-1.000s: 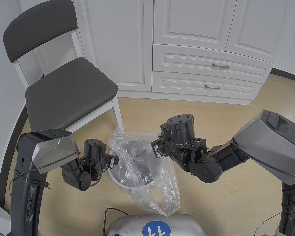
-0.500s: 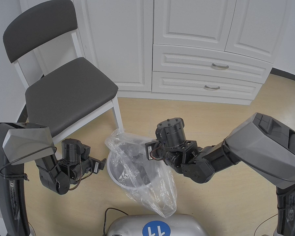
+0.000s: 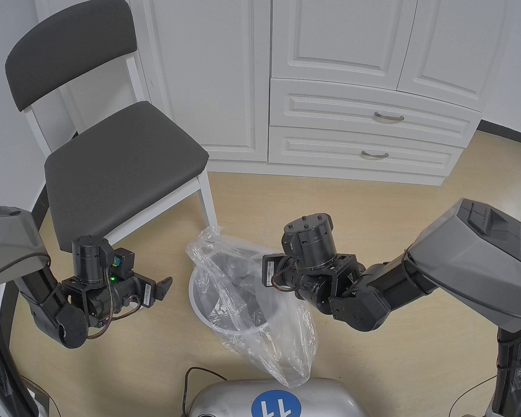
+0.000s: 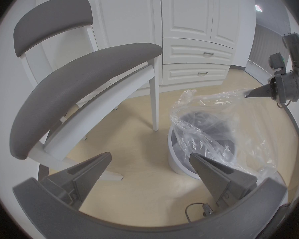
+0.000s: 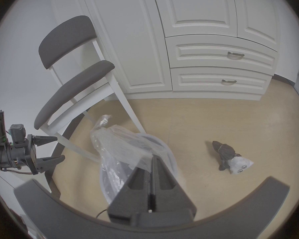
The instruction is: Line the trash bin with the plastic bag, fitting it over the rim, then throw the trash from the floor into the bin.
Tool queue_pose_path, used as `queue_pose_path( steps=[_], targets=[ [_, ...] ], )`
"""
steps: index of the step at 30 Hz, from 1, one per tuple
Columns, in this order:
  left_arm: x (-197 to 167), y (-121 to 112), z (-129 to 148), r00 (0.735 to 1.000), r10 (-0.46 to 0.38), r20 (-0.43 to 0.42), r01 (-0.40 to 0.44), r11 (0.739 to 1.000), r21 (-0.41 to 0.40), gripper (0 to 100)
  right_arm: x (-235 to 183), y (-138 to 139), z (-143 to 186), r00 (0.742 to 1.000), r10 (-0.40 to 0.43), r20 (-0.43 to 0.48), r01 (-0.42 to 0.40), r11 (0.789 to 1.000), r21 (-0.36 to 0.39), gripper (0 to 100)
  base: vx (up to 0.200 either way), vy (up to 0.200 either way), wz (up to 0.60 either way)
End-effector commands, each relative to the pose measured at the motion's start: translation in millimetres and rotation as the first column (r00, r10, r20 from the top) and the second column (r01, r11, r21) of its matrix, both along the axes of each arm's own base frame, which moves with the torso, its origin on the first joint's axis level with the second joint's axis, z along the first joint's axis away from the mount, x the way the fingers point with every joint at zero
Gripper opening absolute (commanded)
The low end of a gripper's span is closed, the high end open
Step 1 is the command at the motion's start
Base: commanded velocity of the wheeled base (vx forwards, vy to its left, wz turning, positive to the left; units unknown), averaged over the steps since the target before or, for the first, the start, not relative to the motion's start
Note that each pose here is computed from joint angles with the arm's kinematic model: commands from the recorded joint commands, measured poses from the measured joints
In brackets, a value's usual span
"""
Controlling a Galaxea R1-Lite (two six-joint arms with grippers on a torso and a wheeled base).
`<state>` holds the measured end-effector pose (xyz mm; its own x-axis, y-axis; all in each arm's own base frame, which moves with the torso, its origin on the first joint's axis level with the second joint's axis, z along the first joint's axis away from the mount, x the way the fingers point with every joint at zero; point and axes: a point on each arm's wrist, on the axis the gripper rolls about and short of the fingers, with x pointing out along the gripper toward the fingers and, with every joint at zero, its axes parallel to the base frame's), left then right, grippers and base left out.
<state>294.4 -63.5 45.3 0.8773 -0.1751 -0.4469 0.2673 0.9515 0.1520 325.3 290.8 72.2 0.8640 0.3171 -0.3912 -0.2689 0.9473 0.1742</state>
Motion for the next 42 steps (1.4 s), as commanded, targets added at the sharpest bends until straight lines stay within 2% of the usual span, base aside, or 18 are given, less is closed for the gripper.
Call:
queue_pose_path(
  steps=[1,3,4,6,7,8,10,13,18,21,26,28,34,42],
  targets=[
    [-17,-21,45,0.997,-0.078,0.013,0.078,0.997,-0.029,100,-13,4,0,1.0,0.017,0.021,-0.018,0.999,0.051,0,0.0,0.0,0.0],
    [-18,-34,59,0.995,-0.093,-0.026,0.091,0.993,-0.074,100,-8,3,-5,0.999,0.01,0.031,-0.012,0.998,0.059,0,0.0,0.0,0.0],
    [-17,-46,74,0.994,-0.097,-0.055,0.09,0.988,-0.127,100,-5,3,-8,0.999,0.004,0.034,-0.006,0.998,0.066,0,0.0,0.0,0.0],
    [-10,-60,88,0.99,-0.08,-0.118,0.057,0.98,-0.191,100,-2,-1,-11,1.0,-0.005,0.03,0.003,0.998,0.068,0,0.0,0.0,0.0],
    [-9,-61,89,0.989,-0.079,-0.124,0.054,0.98,-0.193,100,-2,-1,-10,1.0,-0.004,0.031,0.002,0.998,0.069,0,0.0,0.0,0.0],
    [0,-67,98,0.983,-0.052,-0.174,0.015,0.978,-0.209,100,0,-1,-14,1.0,0.006,0.023,-0.008,0.997,0.071,0,0.0,0.0,0.0],
    [12,-72,98,0.974,-0.016,-0.224,-0.026,0.982,-0.185,100,0,-1,-14,1.0,0.017,0.02,-0.019,0.997,0.074,0,0.0,0.0,0.0],
    [25,-79,89,0.966,0.03,-0.257,-0.07,0.986,-0.149,100,0,-1,-15,1.0,0.017,0.019,-0.019,0.997,0.073,0,0.0,0.0,0.0],
    [35,-97,84,0.967,0.015,-0.256,-0.056,0.987,-0.152,100,-1,-1,-15,1.0,0.018,0.018,-0.019,0.997,0.073,0,0.0,0.0,0.0],
    [47,-107,67,0.958,0.015,-0.286,-0.054,0.99,-0.13,100,-1,1,-16,1.0,0.021,0.018,-0.023,0.997,0.073,0,0.0,0.0,0.0],
    [59,-120,35,0.944,0.088,-0.318,-0.104,0.994,-0.034,100,0,1,-14,0.999,0.021,0.024,-0.023,0.997,0.079,0,0.0,0.0,0.0],
    [56,-128,19,0.929,0.116,-0.351,-0.113,0.993,0.03,100,1,1,-12,0.999,0.018,0.027,-0.02,0.996,0.087,0,0.0,0.0,0.0],
    [57,-147,-1,0.919,0.104,-0.38,-0.097,0.995,0.036,100,1,2,-13,0.999,0.016,0.034,-0.019,0.994,0.104,0,0.0,0.0,0.0],
    [74,-159,-23,0.903,0.121,-0.412,-0.105,0.993,0.061,100,2,4,-13,0.999,0.015,0.037,-0.019,0.994,0.109,0,0.0,0.0,0.0]
  ],
)
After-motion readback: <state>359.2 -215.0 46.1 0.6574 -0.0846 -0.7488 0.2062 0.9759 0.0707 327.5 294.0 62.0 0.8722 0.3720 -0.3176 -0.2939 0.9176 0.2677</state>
